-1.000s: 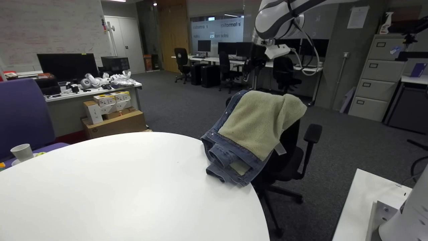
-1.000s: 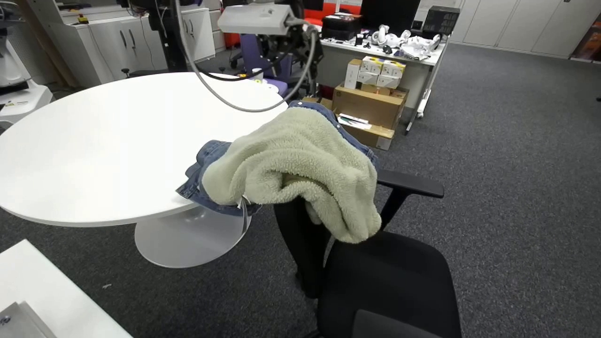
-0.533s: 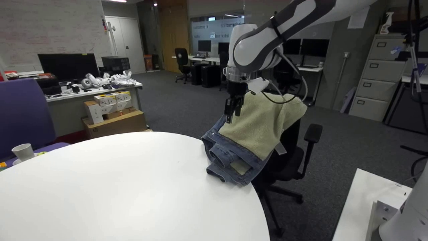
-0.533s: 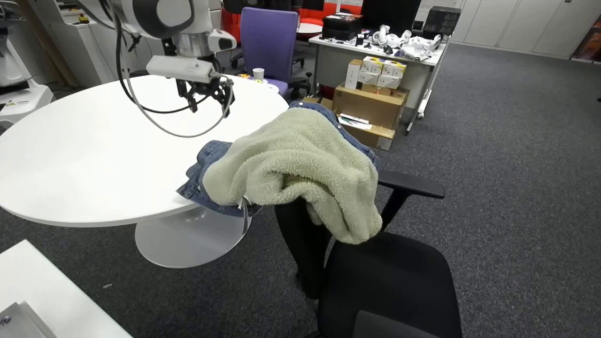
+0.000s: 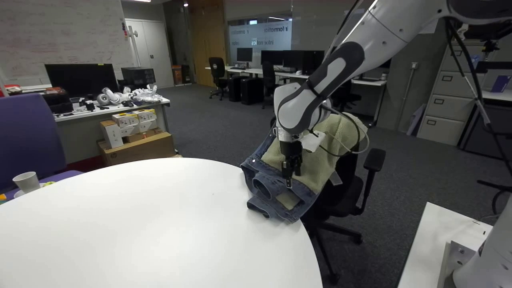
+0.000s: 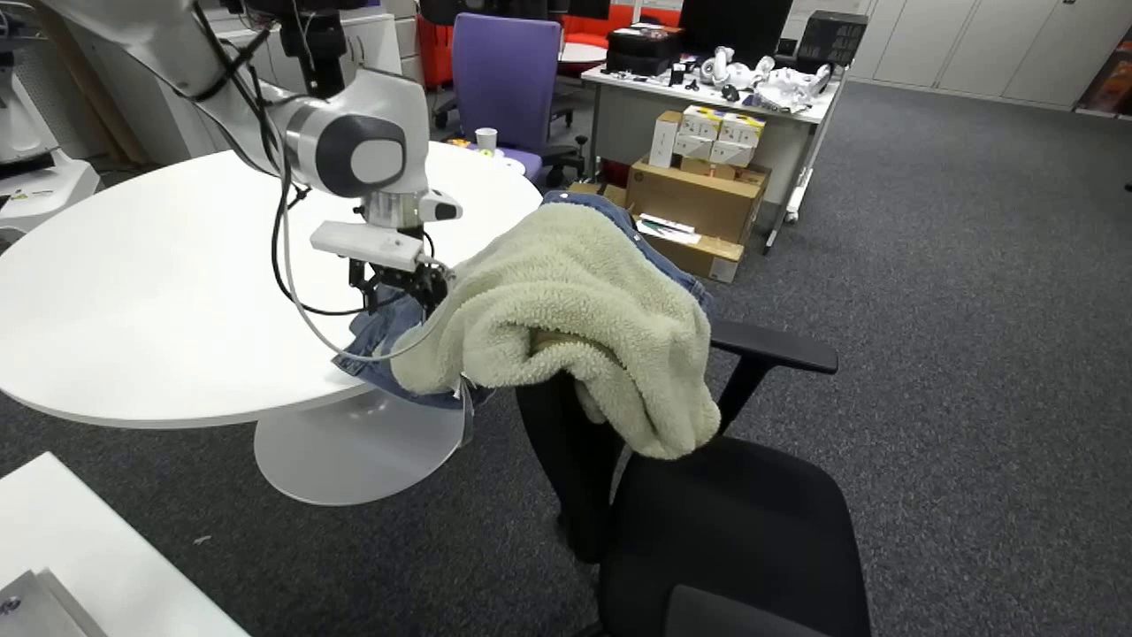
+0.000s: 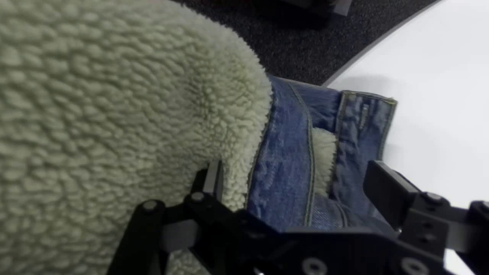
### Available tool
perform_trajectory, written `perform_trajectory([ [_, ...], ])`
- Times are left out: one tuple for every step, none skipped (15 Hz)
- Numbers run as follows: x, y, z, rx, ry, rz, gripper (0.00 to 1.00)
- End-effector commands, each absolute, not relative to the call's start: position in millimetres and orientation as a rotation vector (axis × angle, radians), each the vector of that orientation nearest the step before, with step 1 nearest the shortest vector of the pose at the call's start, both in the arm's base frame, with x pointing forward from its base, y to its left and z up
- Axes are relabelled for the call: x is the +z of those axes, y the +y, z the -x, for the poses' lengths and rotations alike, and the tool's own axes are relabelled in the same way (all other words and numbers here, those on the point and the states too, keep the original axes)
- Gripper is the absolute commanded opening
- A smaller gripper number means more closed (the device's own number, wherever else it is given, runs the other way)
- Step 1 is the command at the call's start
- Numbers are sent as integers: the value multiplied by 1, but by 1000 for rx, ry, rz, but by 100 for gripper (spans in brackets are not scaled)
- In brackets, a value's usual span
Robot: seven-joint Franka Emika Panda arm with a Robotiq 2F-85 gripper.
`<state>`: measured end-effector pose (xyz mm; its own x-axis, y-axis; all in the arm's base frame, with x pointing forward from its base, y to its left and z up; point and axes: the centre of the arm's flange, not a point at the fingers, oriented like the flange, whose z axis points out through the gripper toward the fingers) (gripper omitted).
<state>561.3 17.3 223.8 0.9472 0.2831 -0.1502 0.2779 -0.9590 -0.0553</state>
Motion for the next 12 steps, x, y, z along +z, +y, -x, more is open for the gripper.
perform_trajectory([
  [212, -35, -565, 228, -399, 3090, 100],
  [212, -49, -564, 219, -371, 3098, 100],
  [214, -60, -564, 209, -346, 3110, 100],
  [216, -72, -564, 190, -322, 3124, 100],
  [219, -84, -564, 175, -298, 3149, 100],
  [221, -94, -564, 160, -287, 3175, 100],
  [223, -107, -565, 149, -268, 3205, 100],
  [224, -120, -565, 136, -240, 3241, 100],
  [224, -131, -565, 129, -215, 3261, 100],
  [223, -142, -564, 124, -173, 3289, 100],
  [221, -150, -563, 127, -142, 3305, 100],
  [218, -156, -561, 134, -108, 3320, 100],
])
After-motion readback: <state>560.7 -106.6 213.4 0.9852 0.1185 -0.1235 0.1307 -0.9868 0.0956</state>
